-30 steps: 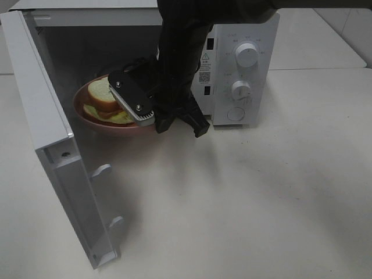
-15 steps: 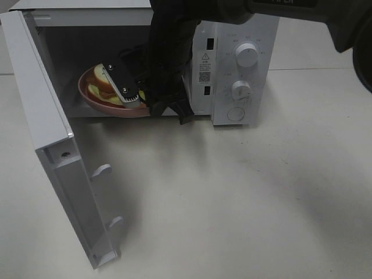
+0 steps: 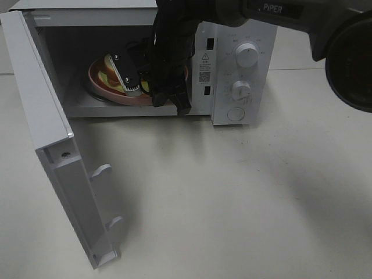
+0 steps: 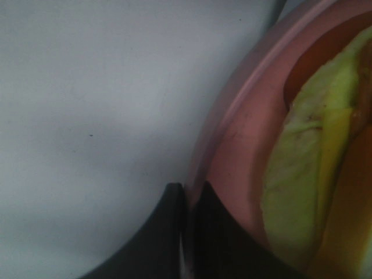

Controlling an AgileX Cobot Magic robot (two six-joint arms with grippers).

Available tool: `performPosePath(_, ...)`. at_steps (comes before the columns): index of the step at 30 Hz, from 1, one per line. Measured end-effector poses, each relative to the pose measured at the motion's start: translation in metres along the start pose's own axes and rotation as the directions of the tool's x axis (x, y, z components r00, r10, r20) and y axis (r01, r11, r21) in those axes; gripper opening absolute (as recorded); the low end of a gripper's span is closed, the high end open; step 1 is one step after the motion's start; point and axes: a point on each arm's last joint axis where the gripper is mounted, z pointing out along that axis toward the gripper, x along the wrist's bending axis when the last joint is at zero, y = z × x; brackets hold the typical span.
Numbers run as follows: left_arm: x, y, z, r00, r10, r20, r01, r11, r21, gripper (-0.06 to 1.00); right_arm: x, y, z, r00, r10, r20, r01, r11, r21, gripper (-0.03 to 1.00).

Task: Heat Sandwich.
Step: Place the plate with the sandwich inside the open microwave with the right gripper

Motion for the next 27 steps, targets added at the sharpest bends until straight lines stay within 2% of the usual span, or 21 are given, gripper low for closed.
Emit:
performPosePath(12, 0.000, 0.000, 0.000, 1.000, 0.000, 0.000, 0.000, 1.000, 0.000, 0.97, -0.010, -0.007, 0.012, 0.999, 0.013, 0.038, -0.013, 1.000, 0.005, 0.04)
performPosePath(21, 0.000, 0.000, 0.000, 1.000, 0.000, 0.000, 0.000, 1.000, 0.000, 0.97, -0.013, -0.006, 0.011, 0.997, -0.030, 0.070, 0.029, 1.000, 0.004, 0.04)
performPosePath(27, 0.000, 0.000, 0.000, 1.000, 0.000, 0.000, 0.000, 1.000, 0.000, 0.97, -0.014, -0.006, 0.011, 0.996, -0.031, 0.079, 0.030, 1.000, 0.003, 0.09)
